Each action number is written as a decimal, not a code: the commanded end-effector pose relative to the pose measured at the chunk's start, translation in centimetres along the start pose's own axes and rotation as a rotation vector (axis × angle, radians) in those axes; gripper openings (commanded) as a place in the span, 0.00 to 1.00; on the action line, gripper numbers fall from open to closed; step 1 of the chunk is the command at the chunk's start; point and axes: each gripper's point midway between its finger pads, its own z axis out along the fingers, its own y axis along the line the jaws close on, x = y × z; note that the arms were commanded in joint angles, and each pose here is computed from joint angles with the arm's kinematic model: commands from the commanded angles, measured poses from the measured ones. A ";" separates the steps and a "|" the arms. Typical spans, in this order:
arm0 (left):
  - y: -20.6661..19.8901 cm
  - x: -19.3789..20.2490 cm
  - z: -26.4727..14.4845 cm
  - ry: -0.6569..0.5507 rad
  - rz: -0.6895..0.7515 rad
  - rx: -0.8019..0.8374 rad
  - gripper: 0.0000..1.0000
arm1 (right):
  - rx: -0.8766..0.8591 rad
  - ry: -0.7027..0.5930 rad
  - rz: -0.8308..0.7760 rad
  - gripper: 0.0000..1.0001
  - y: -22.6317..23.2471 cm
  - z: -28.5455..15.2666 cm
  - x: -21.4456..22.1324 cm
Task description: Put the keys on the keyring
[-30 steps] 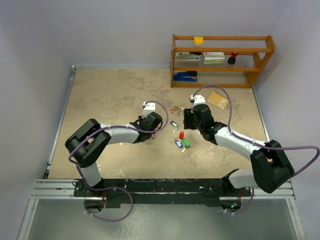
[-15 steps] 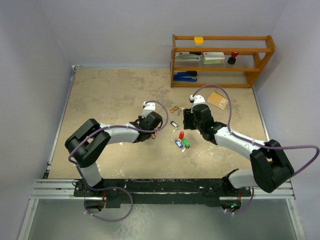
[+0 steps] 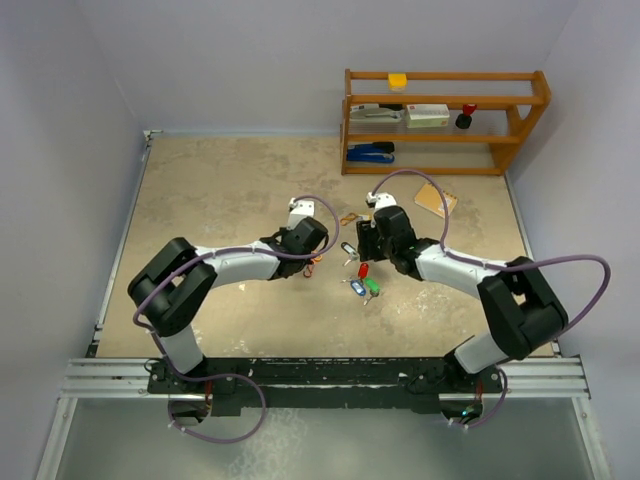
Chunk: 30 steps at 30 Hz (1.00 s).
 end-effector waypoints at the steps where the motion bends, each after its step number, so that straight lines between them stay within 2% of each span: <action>1: -0.9 -3.4 -1.7 -0.072 -0.036 0.044 0.00 | -0.056 -0.055 0.000 0.59 1.6 0.6 -2.4; 18: -0.2 -2.8 -1.9 -0.075 -0.045 0.032 0.00 | -0.129 -0.035 0.002 0.61 3.1 3.1 -1.3; 30: 0.0 -2.5 -1.9 -0.072 -0.043 0.025 0.00 | -0.218 -0.004 0.022 0.59 4.6 2.5 -0.2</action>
